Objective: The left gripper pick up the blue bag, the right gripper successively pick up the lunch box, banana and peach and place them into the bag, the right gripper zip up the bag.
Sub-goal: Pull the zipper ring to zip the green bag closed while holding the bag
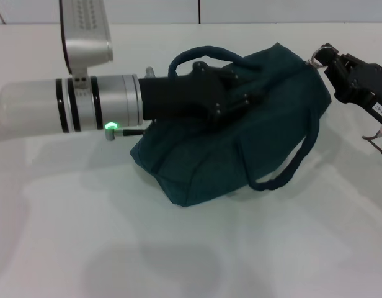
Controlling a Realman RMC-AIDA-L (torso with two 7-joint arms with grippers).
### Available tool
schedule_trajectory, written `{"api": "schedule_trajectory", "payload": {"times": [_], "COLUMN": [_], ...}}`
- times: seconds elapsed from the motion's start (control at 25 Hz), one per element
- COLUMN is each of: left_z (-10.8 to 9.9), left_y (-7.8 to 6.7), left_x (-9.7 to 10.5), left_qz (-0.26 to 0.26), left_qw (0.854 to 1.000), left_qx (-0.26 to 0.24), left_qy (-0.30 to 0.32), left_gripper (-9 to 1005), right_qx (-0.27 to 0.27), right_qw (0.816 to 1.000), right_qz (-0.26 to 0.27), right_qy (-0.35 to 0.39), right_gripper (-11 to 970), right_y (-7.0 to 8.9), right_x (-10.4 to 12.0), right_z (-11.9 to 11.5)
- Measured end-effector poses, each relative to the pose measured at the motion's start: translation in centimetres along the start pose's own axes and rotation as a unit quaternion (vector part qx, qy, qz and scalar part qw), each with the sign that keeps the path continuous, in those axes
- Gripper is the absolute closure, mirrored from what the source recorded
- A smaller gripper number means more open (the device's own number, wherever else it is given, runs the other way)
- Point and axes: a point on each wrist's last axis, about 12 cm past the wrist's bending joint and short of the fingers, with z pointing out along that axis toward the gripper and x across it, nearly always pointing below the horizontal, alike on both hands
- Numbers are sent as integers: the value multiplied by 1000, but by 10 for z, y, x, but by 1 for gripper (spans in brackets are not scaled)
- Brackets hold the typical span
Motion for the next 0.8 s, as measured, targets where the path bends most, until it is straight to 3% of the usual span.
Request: {"api": "schedule_trajectory", "payload": {"times": [0.44, 0.8], "left_z": [-10, -34], "left_y": [-10, -13], "left_x": [12, 9], "left_qz": [20, 54], "left_qw": [999, 998], "left_qx": [-17, 15], "left_qy": [-39, -41], "left_gripper": [926, 950], "right_qx": [-11, -58], "right_qw": [1000, 998], "right_qz": [7, 20], "right_qy": [4, 3], "right_gripper": [939, 939], "right_y": [4, 17], "right_x": [2, 4], "right_z": [-1, 1]}}
